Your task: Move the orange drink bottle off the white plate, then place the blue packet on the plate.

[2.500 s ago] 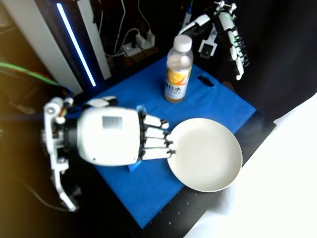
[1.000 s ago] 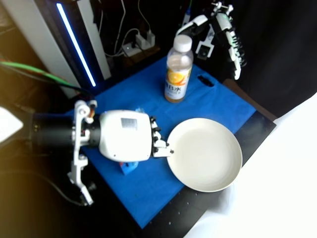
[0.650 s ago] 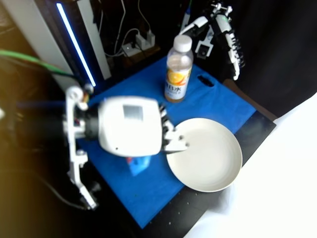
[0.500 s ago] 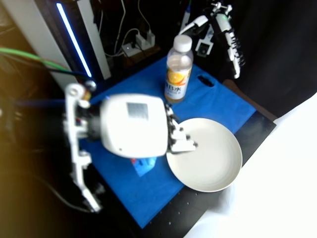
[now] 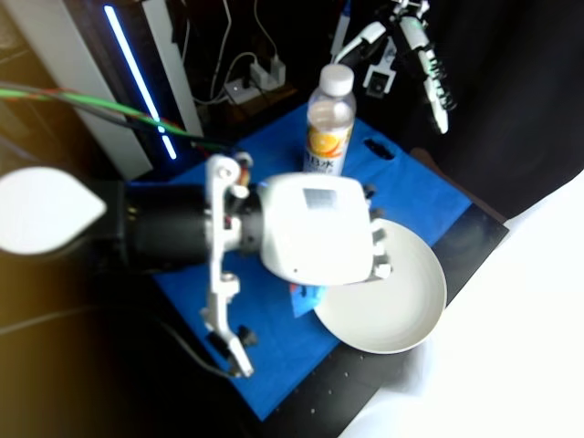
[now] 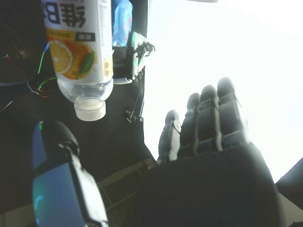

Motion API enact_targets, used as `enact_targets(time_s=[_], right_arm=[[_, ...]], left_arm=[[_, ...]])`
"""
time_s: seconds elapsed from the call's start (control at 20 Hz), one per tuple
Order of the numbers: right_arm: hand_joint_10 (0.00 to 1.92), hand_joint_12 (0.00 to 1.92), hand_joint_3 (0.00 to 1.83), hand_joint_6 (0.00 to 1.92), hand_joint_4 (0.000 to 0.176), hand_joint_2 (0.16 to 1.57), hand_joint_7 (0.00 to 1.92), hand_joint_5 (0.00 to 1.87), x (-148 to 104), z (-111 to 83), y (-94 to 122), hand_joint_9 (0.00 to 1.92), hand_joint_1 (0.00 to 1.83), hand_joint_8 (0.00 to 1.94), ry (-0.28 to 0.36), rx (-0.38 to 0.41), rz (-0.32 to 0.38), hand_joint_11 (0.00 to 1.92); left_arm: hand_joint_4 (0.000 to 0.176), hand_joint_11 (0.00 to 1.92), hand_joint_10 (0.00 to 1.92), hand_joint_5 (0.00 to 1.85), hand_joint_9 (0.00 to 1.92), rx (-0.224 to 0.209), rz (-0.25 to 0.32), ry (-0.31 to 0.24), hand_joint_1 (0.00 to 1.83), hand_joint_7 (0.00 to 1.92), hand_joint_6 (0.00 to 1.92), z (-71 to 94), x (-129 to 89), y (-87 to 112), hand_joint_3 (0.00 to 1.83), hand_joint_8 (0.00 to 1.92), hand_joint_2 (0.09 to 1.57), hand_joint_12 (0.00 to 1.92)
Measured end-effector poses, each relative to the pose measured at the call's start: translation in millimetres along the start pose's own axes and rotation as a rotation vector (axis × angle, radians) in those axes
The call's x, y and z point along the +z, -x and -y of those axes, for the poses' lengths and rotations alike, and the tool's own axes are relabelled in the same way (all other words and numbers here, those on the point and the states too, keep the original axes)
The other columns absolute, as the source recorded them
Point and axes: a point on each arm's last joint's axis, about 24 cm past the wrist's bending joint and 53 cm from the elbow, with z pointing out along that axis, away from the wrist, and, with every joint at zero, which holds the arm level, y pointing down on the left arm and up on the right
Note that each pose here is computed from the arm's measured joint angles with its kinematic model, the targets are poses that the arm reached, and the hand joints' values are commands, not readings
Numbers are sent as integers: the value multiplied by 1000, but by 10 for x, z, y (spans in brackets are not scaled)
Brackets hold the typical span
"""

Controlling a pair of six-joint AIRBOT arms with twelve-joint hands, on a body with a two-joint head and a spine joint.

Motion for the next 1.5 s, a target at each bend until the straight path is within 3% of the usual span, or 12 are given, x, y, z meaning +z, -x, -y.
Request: enact_targets(time_s=[0.1,0.3,0.6,0.75,0.8,0.85,0.9,0.95,1.1,1.35,1.45,1.5], right_arm=[[1901,1921,1,623,0,1029,774,1179,45,39,46,717,1194,1567,-11,10,17,755],[1920,1921,0,648,0,1035,741,1166,154,78,111,802,1192,1921,-21,32,45,884],[1835,1921,2,738,0,1056,783,1115,307,163,177,763,1175,1527,-47,41,76,742],[666,1411,0,873,0,1115,886,1084,335,217,243,631,1228,1071,-62,55,101,166],[481,1340,1,874,0,1091,854,1049,346,236,253,663,1163,477,-69,55,106,113],[400,1335,1,902,0,1109,868,1083,360,243,257,690,1229,918,-72,54,108,74],[407,1420,0,927,0,1105,804,1019,376,245,255,645,1145,528,-73,54,108,14],[812,1627,23,899,0,1132,800,1020,388,248,257,609,1193,1134,-75,55,111,109],[1839,1916,5,1051,0,1161,869,896,426,242,240,631,1236,1274,-77,55,111,568],[1252,1791,0,839,0,1156,816,1008,494,252,187,520,1208,1344,-84,56,107,228],[557,1431,0,1065,43,1146,742,922,517,307,134,539,1049,383,-95,57,101,153],[446,1436,0,1043,0,1137,847,935,517,327,111,585,1109,224,-99,52,96,73]], left_arm=[[176,0,0,0,1,0,0,-1,403,25,0,3,0,1,12,1,875,89],[163,1,4,0,15,-6,7,-22,337,47,0,55,-2,1,20,5,943,90],[176,2,4,0,30,-8,10,-43,298,63,0,106,-8,1,4,4,992,59],[166,9,2,0,28,-14,13,-47,328,41,0,119,-9,-7,0,0,986,32],[168,4,0,0,19,-15,14,-49,292,20,0,125,-9,-5,0,0,993,29],[174,46,12,0,48,-15,16,-55,252,39,0,138,-9,0,0,8,985,47],[176,46,11,0,50,-15,18,-59,248,43,0,149,-9,4,0,9,986,46],[173,45,10,0,52,-15,19,-61,265,41,0,152,-10,8,0,7,977,44],[175,18,5,0,47,-17,22,-63,321,34,0,157,-10,13,0,2,955,30],[176,25,4,0,61,-21,26,-73,311,61,0,183,-13,9,0,6,937,28],[176,9,0,0,29,-22,28,-78,307,42,0,195,-14,13,5,0,972,20],[176,16,2,0,32,-22,29,-80,320,48,0,200,-14,16,0,3,958,23]])
